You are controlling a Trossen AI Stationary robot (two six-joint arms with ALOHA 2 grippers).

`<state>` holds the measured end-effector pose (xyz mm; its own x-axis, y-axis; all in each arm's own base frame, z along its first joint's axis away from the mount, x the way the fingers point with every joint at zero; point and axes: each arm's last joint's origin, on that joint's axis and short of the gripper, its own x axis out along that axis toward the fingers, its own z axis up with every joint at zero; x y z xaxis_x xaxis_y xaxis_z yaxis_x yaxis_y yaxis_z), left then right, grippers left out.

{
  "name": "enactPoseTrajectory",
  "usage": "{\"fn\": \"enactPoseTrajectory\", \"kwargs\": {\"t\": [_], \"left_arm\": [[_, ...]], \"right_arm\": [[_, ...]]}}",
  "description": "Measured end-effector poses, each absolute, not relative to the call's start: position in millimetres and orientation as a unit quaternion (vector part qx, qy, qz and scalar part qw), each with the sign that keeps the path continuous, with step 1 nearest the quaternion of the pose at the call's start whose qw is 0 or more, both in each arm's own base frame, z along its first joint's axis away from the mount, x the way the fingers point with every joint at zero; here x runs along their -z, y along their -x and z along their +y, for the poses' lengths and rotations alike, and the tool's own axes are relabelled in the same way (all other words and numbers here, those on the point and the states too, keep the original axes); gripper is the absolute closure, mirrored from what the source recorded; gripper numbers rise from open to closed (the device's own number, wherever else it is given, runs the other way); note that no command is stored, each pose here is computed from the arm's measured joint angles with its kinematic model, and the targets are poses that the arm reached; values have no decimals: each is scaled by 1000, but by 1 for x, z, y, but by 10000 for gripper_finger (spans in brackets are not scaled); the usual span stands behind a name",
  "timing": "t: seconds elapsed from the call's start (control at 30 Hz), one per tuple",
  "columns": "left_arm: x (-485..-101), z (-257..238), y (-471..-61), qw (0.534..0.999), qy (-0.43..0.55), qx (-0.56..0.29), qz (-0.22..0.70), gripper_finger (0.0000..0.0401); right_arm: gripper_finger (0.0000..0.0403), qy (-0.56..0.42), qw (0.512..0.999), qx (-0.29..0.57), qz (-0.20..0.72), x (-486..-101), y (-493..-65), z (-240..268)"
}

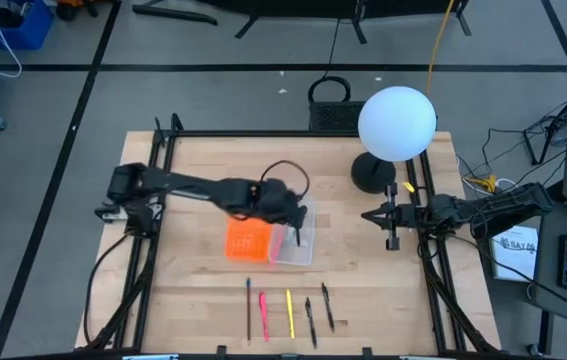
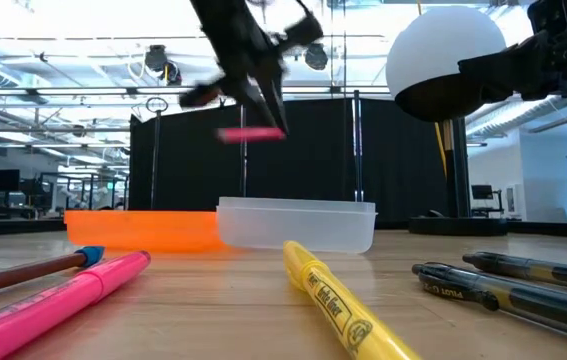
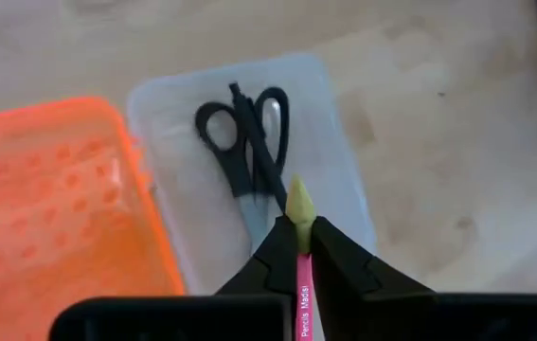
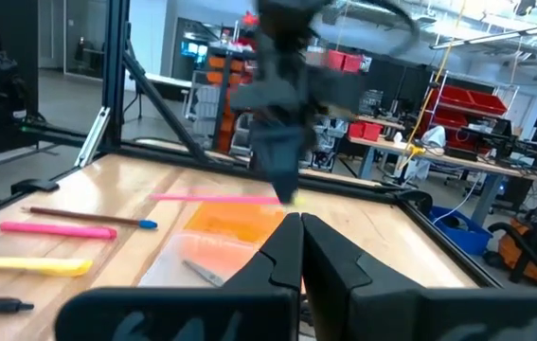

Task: Pick & place school supplies into a supply box
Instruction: Put the pink pencil into the supply box

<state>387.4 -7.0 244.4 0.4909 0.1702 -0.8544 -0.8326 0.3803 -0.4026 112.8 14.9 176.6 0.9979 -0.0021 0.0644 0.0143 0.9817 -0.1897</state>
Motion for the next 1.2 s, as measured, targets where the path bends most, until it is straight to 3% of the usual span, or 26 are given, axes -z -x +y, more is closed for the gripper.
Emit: {"fn": "enactPoseTrajectory", "kwargs": {"t": [0.37,0.67,1.2], "left_arm": [[-189,41,-411,701,477,-316,426,386],[-192,65,-408,705,475,-324,415,384],[-189,61,-408,717,443,-338,420,386]], "right_arm": [[403,111,994,3,-15,-173,-113,15],[403,111,994,3,-19,-174,-113,15],[403,111,994,3,-19,-174,-113,15]]}}
